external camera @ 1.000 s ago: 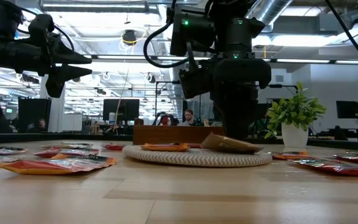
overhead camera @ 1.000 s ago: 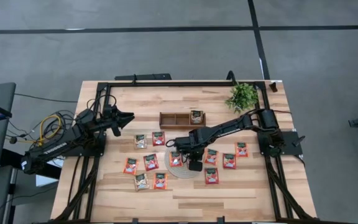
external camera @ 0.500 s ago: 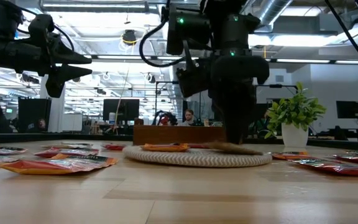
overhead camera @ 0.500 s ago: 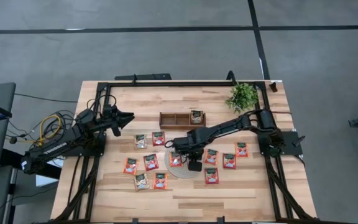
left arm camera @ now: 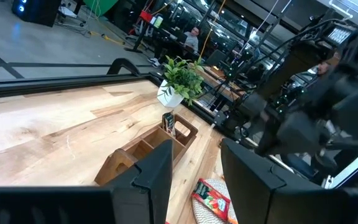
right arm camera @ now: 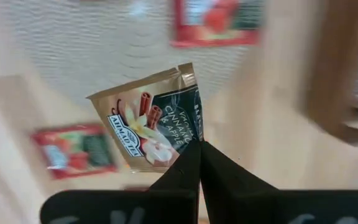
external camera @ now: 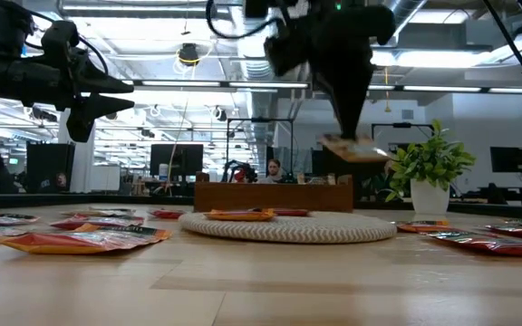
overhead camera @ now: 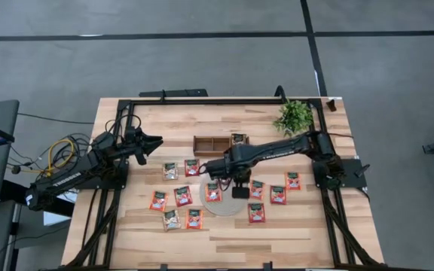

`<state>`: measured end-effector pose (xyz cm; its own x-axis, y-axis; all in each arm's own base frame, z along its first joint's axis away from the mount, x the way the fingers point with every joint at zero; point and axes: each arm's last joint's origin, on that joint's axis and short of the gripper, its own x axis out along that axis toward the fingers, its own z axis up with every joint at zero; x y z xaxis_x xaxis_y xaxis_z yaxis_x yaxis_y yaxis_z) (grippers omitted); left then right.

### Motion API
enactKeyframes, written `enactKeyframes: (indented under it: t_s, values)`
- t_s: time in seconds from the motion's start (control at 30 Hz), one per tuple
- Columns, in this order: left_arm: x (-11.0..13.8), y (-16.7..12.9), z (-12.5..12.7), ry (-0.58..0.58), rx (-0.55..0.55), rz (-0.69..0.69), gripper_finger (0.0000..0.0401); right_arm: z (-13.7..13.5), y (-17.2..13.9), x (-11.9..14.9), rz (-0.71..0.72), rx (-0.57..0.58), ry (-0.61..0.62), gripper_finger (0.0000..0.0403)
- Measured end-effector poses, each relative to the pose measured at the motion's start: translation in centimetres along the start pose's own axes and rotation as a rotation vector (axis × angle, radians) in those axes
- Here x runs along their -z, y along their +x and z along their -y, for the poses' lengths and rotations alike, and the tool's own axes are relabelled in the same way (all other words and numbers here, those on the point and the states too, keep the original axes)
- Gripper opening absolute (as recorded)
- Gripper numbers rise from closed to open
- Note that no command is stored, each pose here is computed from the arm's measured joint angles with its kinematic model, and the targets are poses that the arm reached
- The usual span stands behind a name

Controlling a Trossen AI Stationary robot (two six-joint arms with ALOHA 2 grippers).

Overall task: Pick & Place Tea
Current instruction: Put the brown tea bag into the right section of the wooden organizer

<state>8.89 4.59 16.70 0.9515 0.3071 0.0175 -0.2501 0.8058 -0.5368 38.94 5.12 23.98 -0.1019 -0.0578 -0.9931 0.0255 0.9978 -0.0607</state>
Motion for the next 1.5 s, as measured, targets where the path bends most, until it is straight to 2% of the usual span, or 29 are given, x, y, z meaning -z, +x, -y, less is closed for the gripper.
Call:
enactKeyframes:
  t_s: [0.23,0.43,1.07,1.23,1.5]
  values:
    - [0.0,0.0,0.0,0.001,0.0,0.0,0.0128,3.1,-3.2,0.1,0.06,0.298,0.119,0.0]
    - [0.0,0.0,0.0,0.001,0.0,0.0,0.0128,5.8,-3.3,0.0,0.081,0.44,0.207,0.0]
    - [0.0,0.0,0.0,0.0,0.0,0.0,0.0128,10.4,2.0,-0.8,0.078,0.486,0.349,0.0]
    - [0.0,0.0,0.0,0.0,-0.001,0.0,0.0128,10.7,3.3,-0.7,0.072,0.489,0.367,0.0]
    - [0.0,0.0,0.0,0.0,0.0,0.001,0.0128,10.8,3.4,-1.1,0.118,0.506,0.379,0.0]
